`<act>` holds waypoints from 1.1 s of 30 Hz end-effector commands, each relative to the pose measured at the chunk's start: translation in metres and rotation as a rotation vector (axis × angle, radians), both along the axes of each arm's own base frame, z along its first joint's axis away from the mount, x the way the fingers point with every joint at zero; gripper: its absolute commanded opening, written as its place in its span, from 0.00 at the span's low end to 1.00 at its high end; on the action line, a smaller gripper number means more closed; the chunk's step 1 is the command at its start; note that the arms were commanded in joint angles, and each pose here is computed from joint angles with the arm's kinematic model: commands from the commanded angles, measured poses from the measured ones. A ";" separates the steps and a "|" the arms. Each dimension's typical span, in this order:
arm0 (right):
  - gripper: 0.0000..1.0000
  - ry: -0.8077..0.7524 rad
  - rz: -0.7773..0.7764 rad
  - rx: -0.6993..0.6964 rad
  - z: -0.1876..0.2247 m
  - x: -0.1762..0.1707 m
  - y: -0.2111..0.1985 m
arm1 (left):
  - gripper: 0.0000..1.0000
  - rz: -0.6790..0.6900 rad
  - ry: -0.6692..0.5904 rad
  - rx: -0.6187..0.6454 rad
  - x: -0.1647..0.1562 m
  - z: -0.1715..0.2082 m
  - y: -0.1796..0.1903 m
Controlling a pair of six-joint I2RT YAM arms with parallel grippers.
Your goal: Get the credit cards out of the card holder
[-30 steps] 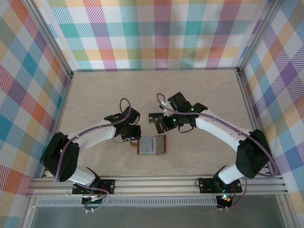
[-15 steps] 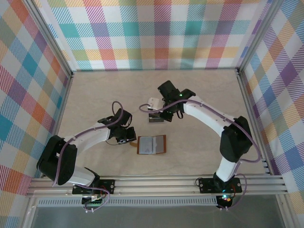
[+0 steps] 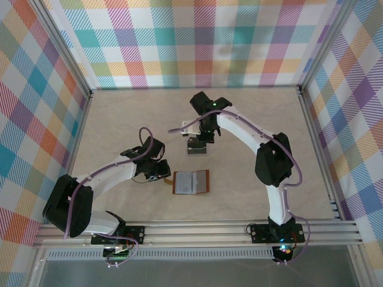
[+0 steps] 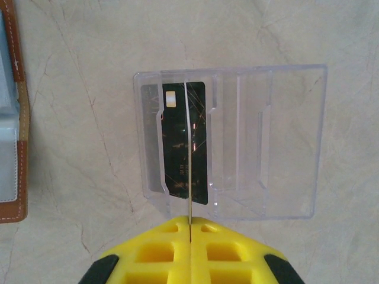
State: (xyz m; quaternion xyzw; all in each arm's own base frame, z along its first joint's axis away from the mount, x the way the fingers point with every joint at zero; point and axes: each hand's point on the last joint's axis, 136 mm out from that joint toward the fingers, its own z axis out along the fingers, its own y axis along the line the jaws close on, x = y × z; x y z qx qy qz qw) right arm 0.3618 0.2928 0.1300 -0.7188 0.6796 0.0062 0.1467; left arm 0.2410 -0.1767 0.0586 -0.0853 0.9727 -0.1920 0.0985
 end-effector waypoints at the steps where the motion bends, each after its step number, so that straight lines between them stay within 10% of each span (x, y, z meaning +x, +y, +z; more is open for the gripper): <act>1: 0.00 0.084 0.044 -0.022 -0.007 -0.010 -0.003 | 0.16 0.006 0.014 0.021 -0.004 -0.005 0.009; 18: 0.00 0.151 0.043 -0.056 -0.031 -0.002 0.004 | 0.15 0.002 0.017 0.016 -0.003 -0.002 0.007; 21: 0.17 0.081 0.001 -0.053 -0.031 0.016 0.006 | 0.15 0.004 0.016 0.015 -0.003 -0.001 0.007; 33: 0.24 -0.051 -0.105 0.037 -0.010 0.039 0.011 | 0.15 0.001 0.013 0.003 -0.004 0.001 0.006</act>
